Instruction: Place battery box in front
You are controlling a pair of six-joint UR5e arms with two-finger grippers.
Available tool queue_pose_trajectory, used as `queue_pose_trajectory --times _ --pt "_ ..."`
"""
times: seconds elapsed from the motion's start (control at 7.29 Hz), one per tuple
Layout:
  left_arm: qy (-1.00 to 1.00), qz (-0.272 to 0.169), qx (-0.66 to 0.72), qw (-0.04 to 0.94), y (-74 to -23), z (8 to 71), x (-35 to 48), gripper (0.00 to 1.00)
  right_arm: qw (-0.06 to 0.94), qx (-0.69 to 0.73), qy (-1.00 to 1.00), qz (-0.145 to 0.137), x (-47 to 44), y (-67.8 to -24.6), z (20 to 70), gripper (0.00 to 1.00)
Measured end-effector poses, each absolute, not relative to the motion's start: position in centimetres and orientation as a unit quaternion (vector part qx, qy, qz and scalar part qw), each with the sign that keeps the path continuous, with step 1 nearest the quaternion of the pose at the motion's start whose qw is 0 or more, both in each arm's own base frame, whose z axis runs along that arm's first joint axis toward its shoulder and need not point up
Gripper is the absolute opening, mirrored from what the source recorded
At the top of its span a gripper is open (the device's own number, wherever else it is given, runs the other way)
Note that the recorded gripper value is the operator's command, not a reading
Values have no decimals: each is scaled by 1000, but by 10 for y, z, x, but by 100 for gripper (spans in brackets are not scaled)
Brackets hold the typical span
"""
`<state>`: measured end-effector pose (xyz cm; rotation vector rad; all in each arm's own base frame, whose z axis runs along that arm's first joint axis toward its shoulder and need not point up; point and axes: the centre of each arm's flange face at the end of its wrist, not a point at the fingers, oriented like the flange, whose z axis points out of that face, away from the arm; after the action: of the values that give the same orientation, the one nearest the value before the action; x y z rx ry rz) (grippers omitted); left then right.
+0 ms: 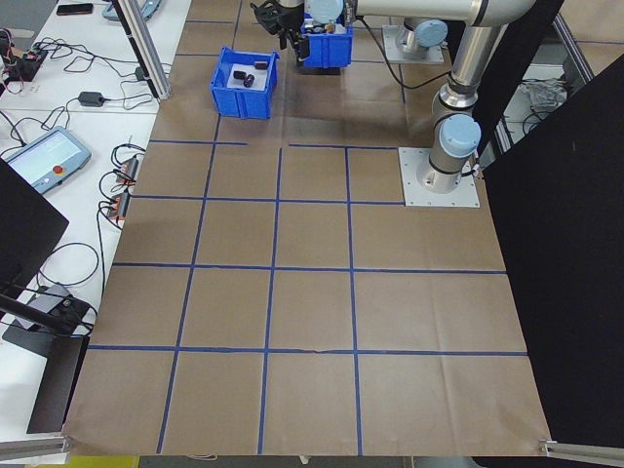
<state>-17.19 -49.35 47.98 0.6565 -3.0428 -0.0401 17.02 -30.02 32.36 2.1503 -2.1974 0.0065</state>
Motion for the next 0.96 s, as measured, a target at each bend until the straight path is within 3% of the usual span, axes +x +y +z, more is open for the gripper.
queue_pose_trajectory --times 0.41,0.96 --pt "-999 -12 -34 14 -476 490 -151 99 60 705 -706 1 240 -298 308 0" --pt "-995 -17 -98 5 -443 481 -140 99 72 720 -690 10 289 -275 308 0"
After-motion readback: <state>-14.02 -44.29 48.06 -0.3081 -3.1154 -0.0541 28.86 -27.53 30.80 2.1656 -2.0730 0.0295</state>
